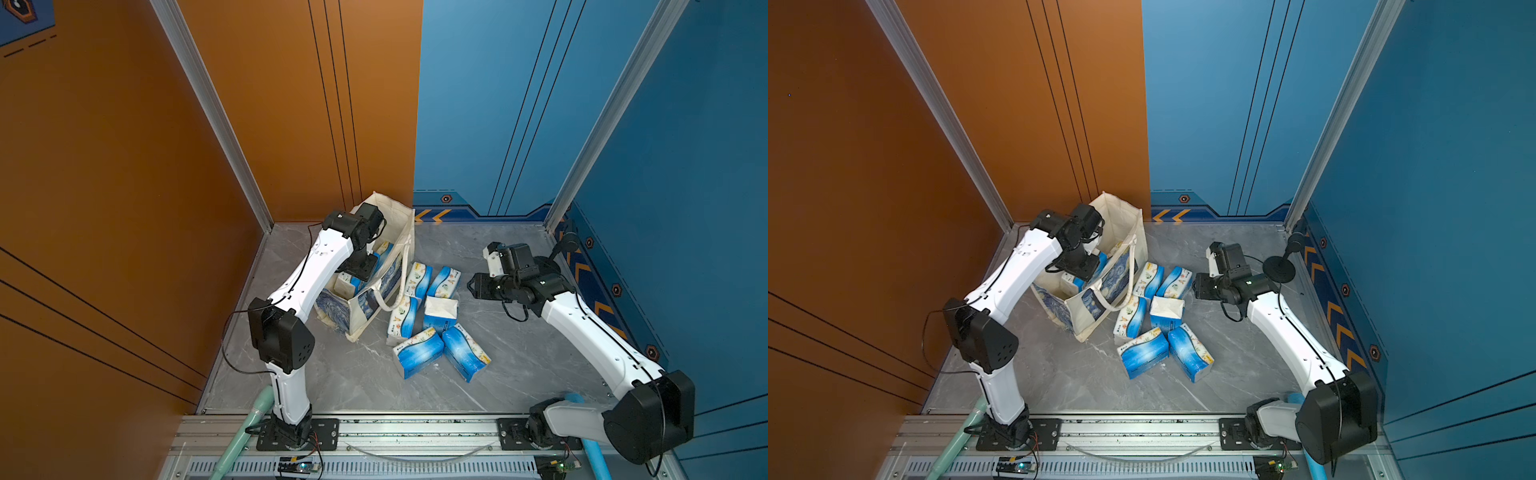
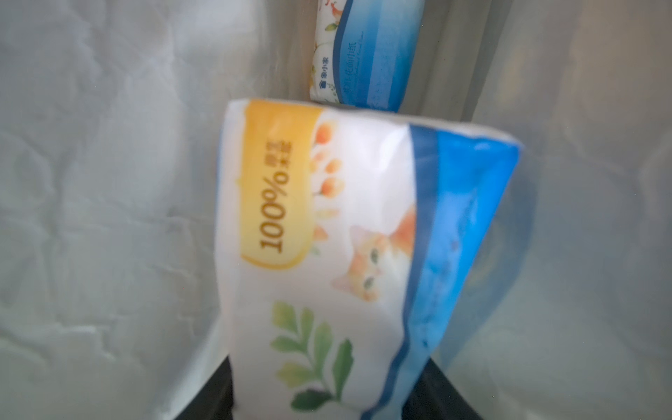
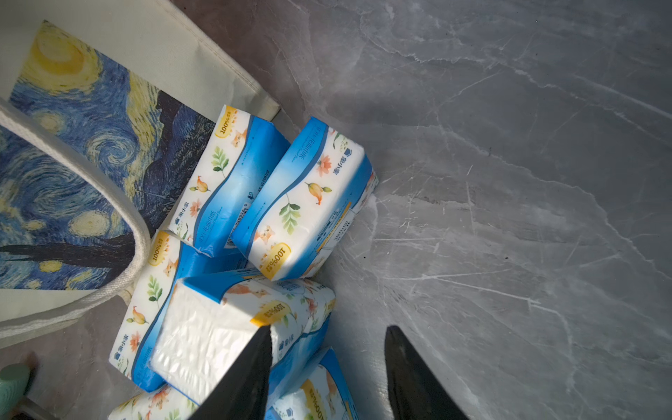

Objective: Put tissues into the canvas bag
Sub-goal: Place the pack of facial tissues in the canvas bag, then pick up the pack of facial tissues from the center of the board.

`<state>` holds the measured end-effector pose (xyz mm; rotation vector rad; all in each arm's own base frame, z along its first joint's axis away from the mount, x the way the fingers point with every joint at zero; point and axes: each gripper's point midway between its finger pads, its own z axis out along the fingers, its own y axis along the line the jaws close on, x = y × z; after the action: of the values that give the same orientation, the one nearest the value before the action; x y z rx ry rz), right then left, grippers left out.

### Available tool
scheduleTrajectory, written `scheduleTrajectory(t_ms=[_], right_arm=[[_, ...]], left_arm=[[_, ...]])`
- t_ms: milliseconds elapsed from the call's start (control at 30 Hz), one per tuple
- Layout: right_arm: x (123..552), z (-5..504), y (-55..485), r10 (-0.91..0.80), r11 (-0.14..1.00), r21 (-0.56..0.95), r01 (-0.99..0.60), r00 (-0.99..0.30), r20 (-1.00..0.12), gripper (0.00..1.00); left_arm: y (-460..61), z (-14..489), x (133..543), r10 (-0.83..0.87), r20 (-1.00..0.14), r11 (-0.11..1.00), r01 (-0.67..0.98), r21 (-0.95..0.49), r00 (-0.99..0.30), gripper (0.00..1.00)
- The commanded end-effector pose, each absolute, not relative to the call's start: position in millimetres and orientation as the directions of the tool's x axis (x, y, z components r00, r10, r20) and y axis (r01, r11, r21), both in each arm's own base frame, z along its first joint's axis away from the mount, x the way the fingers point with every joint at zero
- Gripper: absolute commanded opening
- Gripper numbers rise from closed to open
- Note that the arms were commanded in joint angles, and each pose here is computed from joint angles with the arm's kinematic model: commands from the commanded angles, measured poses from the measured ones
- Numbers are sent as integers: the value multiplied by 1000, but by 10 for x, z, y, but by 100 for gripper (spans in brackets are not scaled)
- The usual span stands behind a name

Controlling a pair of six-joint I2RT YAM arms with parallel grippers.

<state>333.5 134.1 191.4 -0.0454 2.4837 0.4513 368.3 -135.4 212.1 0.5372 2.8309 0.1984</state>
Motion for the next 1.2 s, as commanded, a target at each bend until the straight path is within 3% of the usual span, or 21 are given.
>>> scheduleTrajectory(t_ms=[0, 333, 633, 933, 1067, 1167], right_arm=[[3323, 1920, 1319, 49, 951, 277, -136, -820, -570, 53], [3216, 1857, 1308, 6, 960, 237, -151, -833, -553, 56], [3065, 1823, 1268, -22, 965, 209, -158, -844, -537, 60], [2754, 1720, 1385, -152, 964, 122, -234, -870, -470, 61], [2582, 1654, 1475, -204, 957, 104, -272, -881, -427, 61], [2443, 1574, 1522, -250, 948, 90, -305, -890, -380, 67]], left_arm=[[-1392, 1991, 3635, 384, -163, 921, 365, 135, -909, 66], [-1357, 2432, 3719, 349, -305, 937, 317, 150, -886, 65], [-1460, 2960, 3709, 292, -502, 950, 309, 50, -814, 69], [-1472, 3628, 3469, 159, -732, 955, 292, -57, -663, 53], [-1411, 3753, 3200, 118, -769, 959, 274, -77, -629, 45], [-1372, 3713, 3020, 95, -775, 962, 256, -89, -625, 46]])
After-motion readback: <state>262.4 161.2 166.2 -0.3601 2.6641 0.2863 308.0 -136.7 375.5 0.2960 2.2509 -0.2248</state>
